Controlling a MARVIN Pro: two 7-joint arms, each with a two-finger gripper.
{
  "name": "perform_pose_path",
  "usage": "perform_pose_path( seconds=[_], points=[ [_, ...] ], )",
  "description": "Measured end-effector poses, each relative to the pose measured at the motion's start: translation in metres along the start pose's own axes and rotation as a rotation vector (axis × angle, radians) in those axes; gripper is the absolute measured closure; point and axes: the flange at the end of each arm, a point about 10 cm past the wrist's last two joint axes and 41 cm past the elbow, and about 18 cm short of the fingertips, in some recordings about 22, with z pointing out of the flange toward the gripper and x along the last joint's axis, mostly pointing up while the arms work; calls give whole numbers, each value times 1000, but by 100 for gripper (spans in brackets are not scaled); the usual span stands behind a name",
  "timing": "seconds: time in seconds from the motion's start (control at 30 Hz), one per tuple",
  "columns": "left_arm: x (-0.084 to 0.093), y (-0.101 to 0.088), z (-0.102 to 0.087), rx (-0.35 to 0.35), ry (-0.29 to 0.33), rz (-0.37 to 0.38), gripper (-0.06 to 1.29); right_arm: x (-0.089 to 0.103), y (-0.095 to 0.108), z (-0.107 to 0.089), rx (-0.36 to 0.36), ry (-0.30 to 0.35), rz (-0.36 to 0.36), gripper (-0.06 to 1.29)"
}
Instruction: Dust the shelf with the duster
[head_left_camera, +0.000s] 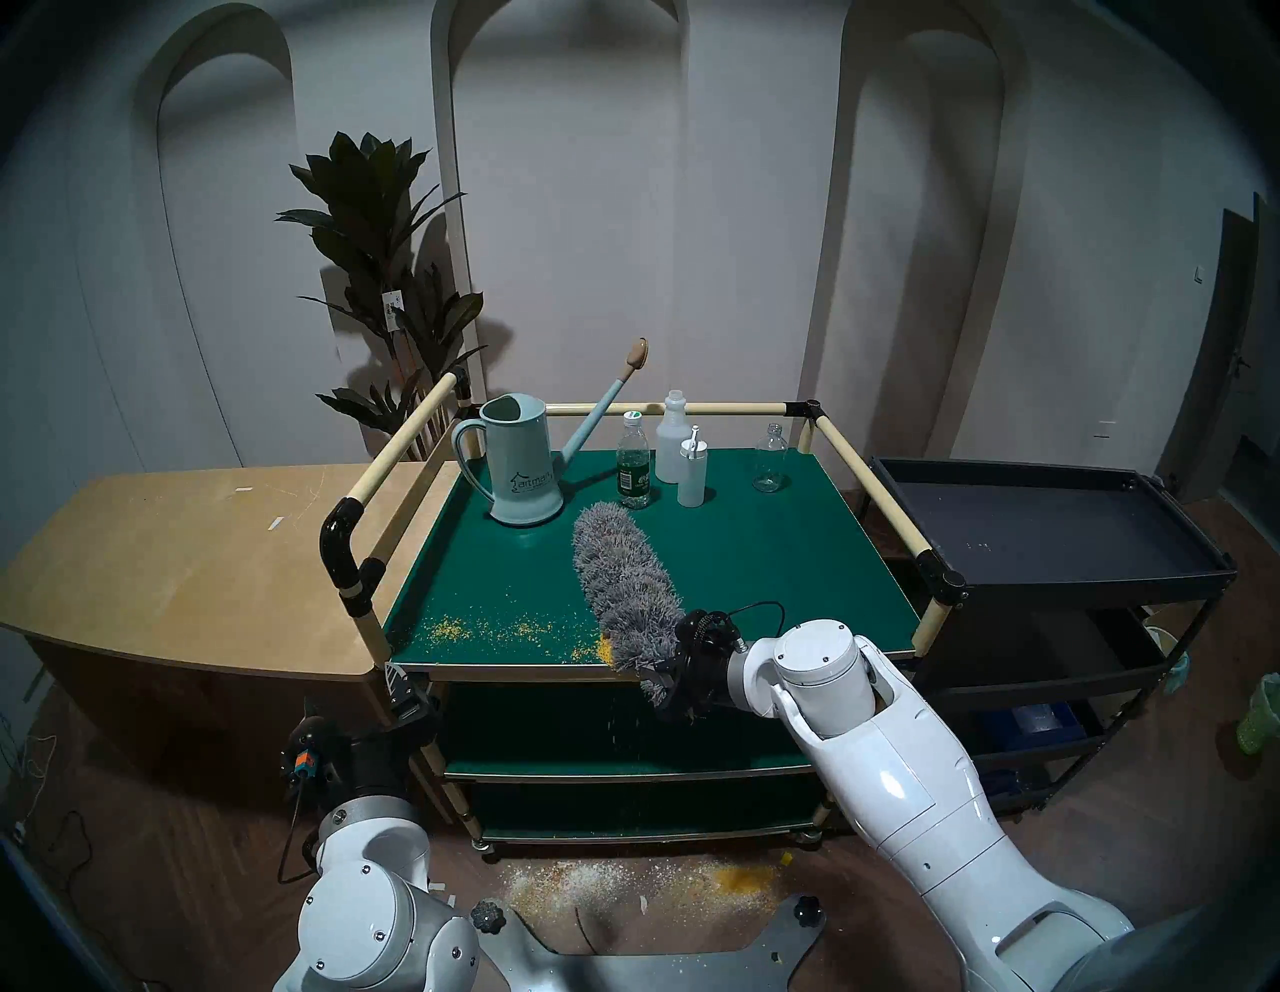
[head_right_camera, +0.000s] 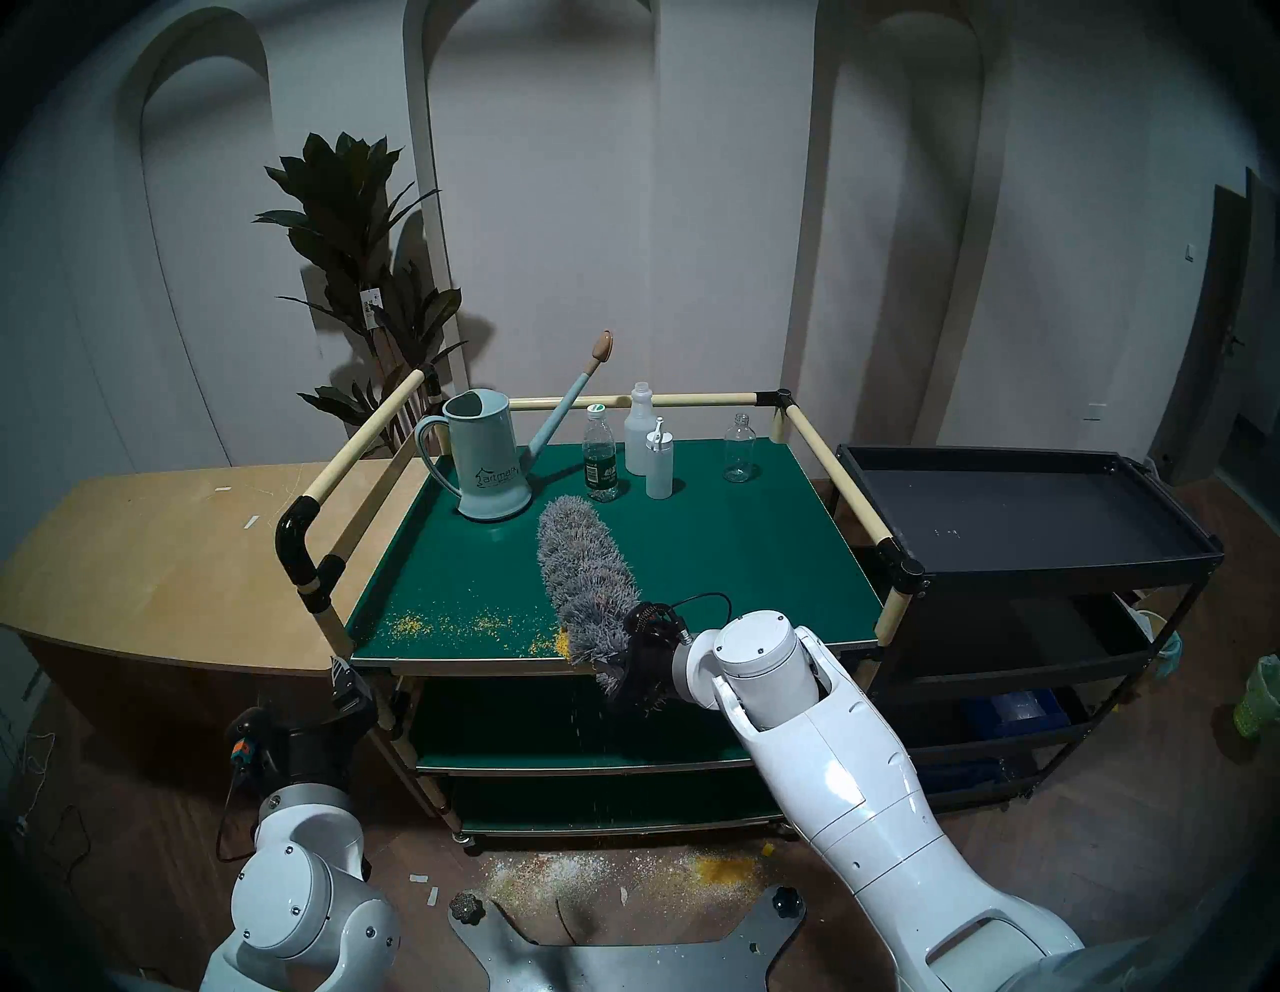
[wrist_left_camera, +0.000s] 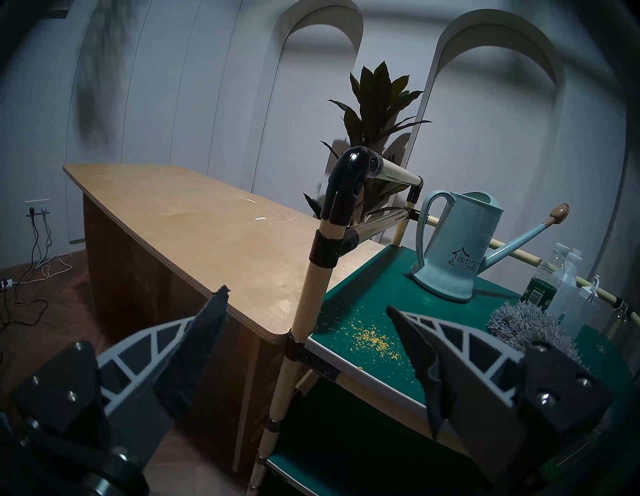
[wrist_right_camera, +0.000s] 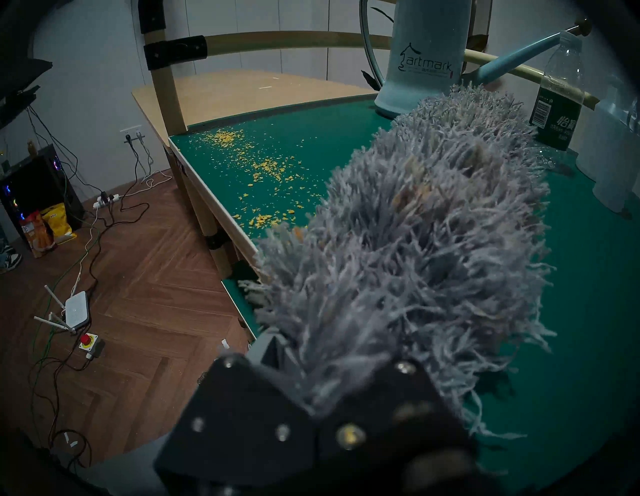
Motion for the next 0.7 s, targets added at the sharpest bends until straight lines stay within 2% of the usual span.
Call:
perform_pose_path(
  seconds=[0.7],
  points=[
    [0,-6,-2,23,4,-24,-2,20,-8,26,34,-21,-34,124]
  ],
)
